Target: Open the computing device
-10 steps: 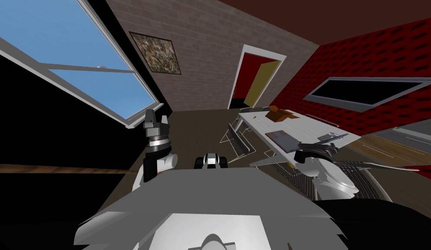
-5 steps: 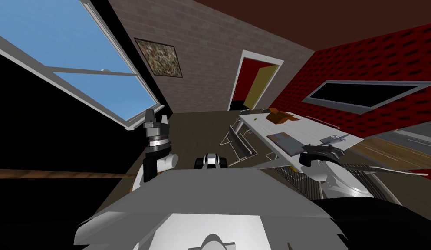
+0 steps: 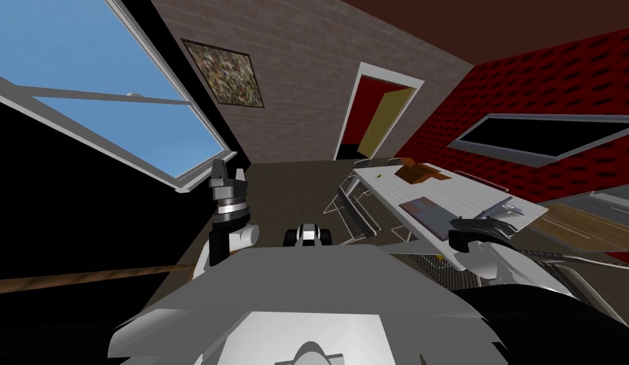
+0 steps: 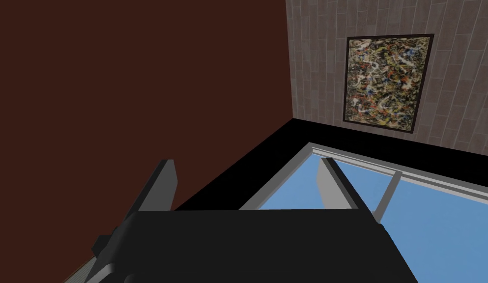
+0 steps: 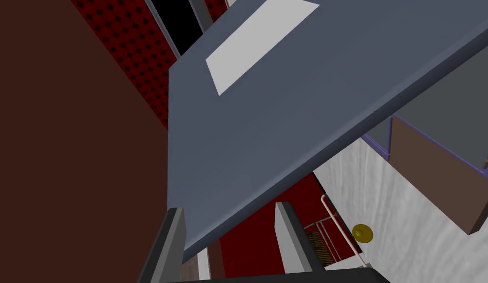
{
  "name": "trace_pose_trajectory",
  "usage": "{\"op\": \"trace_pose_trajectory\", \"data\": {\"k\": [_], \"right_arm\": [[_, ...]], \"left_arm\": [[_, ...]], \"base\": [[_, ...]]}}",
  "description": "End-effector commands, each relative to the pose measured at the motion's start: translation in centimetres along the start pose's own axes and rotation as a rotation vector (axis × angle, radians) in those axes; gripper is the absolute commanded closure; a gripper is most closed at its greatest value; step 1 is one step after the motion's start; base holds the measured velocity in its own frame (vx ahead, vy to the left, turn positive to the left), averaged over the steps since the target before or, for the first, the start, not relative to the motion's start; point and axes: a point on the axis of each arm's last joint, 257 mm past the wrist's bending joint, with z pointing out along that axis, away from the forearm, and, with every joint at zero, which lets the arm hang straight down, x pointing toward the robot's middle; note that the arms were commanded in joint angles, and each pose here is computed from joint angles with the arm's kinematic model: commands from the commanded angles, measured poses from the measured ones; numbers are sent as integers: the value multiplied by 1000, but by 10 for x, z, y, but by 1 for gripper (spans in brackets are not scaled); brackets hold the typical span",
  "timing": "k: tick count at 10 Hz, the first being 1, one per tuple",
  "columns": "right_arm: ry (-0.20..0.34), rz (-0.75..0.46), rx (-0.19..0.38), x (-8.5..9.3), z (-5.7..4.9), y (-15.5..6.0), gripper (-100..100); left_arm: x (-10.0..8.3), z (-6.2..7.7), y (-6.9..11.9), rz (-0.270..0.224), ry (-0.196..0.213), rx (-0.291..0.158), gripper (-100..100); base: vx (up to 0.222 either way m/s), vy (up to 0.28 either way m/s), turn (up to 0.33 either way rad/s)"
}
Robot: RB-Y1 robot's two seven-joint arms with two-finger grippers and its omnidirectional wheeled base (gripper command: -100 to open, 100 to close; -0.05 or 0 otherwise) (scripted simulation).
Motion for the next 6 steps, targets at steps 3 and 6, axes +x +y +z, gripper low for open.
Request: {"op": "trace_pose_trajectory", "data": {"k": [3, 6], "right_arm": [[29, -157, -54, 36, -4, -8, 100], [146, -185, -72, 88, -10, -4, 100]], "left_arm": [[0, 0, 0, 0, 0, 0, 0], [0, 0, 0, 0, 0, 0, 0]], "base": [[139, 56, -9], [-39, 5, 270]]}}
